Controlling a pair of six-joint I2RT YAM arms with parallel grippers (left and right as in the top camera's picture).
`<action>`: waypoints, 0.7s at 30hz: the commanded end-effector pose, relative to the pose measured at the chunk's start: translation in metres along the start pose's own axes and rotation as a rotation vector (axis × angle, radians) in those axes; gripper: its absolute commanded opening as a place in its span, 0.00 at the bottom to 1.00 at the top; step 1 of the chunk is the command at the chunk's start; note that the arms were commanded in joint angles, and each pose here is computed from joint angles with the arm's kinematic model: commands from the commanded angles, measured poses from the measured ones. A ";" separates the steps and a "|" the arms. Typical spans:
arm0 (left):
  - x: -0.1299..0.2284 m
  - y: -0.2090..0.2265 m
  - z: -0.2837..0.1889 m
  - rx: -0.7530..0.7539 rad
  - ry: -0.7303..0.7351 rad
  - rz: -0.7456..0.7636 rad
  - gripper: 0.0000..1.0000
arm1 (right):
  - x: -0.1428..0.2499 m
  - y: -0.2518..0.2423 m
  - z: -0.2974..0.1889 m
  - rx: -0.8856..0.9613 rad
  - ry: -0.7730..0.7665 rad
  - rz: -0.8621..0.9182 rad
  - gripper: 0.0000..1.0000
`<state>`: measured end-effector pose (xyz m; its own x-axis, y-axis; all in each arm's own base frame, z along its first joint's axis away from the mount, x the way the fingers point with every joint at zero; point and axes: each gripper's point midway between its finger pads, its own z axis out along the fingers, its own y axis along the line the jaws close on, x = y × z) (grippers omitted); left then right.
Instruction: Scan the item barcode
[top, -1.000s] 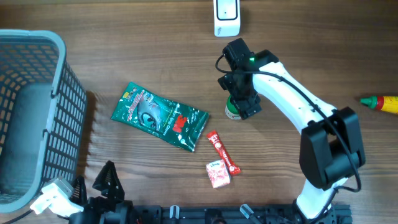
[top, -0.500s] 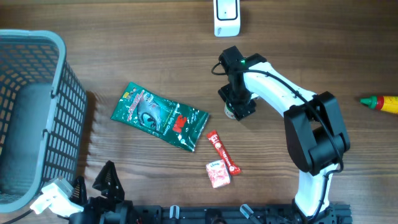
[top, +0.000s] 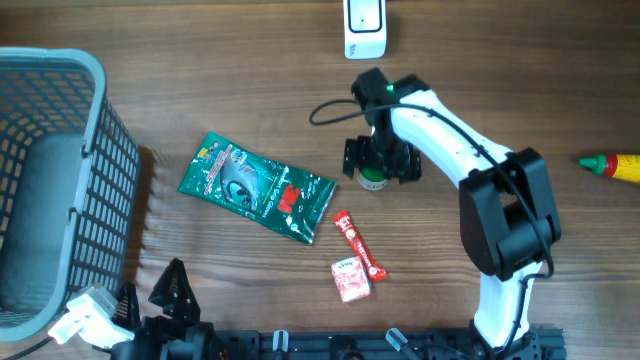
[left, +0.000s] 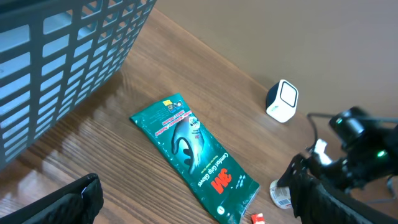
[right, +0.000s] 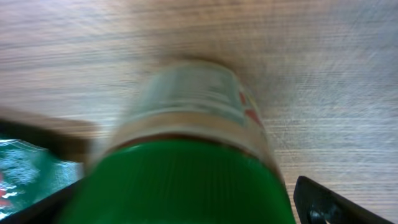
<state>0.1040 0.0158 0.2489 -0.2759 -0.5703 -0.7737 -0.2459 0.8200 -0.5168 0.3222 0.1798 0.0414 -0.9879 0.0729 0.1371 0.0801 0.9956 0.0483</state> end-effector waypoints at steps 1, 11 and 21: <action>-0.001 -0.001 -0.002 0.007 -0.012 -0.011 1.00 | -0.015 0.013 -0.034 -0.031 -0.052 -0.036 1.00; -0.001 -0.001 -0.002 0.007 -0.012 -0.011 1.00 | -0.015 -0.009 -0.002 0.059 -0.065 0.205 0.99; -0.001 -0.001 -0.002 0.006 -0.012 -0.011 1.00 | -0.028 -0.003 0.022 0.035 -0.091 0.173 0.84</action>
<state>0.1040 0.0158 0.2489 -0.2760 -0.5700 -0.7739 -0.2458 0.8202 -0.5165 0.3496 0.1810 0.0345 -0.9673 0.2525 0.0259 0.2533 0.9666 0.0399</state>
